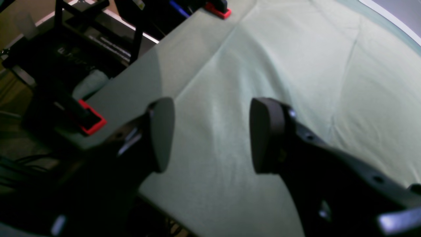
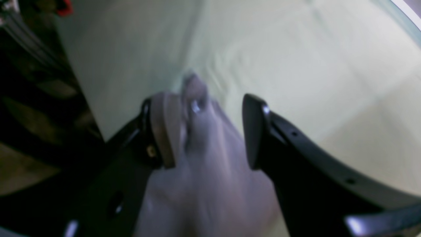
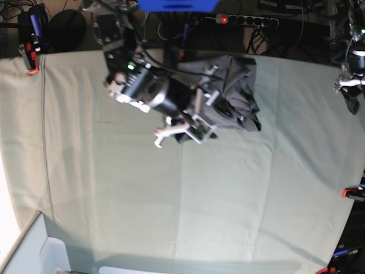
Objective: Layout the t-shirt on the table in an organized manner, then fold the t-shirt properly
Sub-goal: 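Fold the strip end held by the right gripper over onto the shirt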
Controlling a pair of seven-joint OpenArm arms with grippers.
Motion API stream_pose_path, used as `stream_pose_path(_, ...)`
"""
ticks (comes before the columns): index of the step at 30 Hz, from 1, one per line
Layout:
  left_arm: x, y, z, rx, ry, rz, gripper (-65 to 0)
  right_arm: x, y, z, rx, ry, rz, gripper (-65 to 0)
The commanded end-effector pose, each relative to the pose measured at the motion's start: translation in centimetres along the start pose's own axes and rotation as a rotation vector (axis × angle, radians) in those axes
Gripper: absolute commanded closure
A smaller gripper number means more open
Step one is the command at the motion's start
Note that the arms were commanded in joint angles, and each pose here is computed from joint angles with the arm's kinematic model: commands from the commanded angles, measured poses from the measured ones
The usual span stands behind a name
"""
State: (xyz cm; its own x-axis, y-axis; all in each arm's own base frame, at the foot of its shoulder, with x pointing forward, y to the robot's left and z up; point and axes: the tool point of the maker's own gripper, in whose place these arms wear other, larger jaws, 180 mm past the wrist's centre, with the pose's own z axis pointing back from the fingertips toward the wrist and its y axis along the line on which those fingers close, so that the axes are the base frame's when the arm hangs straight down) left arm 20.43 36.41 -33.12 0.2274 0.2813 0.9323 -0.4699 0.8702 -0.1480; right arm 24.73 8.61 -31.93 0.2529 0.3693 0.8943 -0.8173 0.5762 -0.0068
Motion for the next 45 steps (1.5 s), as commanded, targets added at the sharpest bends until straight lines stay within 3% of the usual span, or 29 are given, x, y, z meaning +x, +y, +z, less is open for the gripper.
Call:
stream_pose_path(1, 1.6, -0.4, -0.2, -0.017, -0.051, -0.006, -35.7, 0.7, 0.6, 0.4, 0.016, -0.037, -0.002, -30.4)
stream_pose_path(10, 0.4, -0.7, -0.7, -0.019, -0.025, 0.003, -35.7, -3.9, 5.0, -0.8, 0.138, 0.072, -0.057, -14.9)
stream_pose_path(15, 0.2, -0.2, -0.6, -0.009, -0.02, -0.001, -35.7, -5.7, 6.2, -3.1, 0.211, 0.133, -0.057, -14.9)
stream_pose_path(21, -0.1, 0.0, -0.6, -0.003, -0.011, 0.001, -35.7, -6.7, 6.3, -4.6, 0.233, 0.168, -0.075, -14.9)
stream_pose_path(28, -0.5, 0.2, -0.4, 0.0, 0.001, -0.005, -35.7, -2.9, 11.6, -6.1, 0.361, 0.095, -0.015, -19.4)
stream_pose_path(31, -0.3, 0.1, -0.5, -0.002, -0.005, -0.006, -35.7, -1.5, 12.4, -5.8, 0.375, 0.06, 0.01, -20.4)
stream_pose_path(35, -0.2, 0.2, -0.5, -0.001, -0.007, -0.008, -35.7, -1.4, 10.5, -4.6, 0.333, 0.056, 0.063, -19.9)
stream_pose_path(38, -0.2, 0.2, -0.6, -0.001, -0.006, -0.007, -35.7, -2.6, 7.0, -3.9, 0.247, 0.079, 0.035, -19.4)
stream_pose_path(45, 0.1, -0.3, -0.9, -0.01, -0.018, 0.003, -35.7, -4.9, 1.8, -2.7, 0.111, 0.118, -0.043, -1.9)
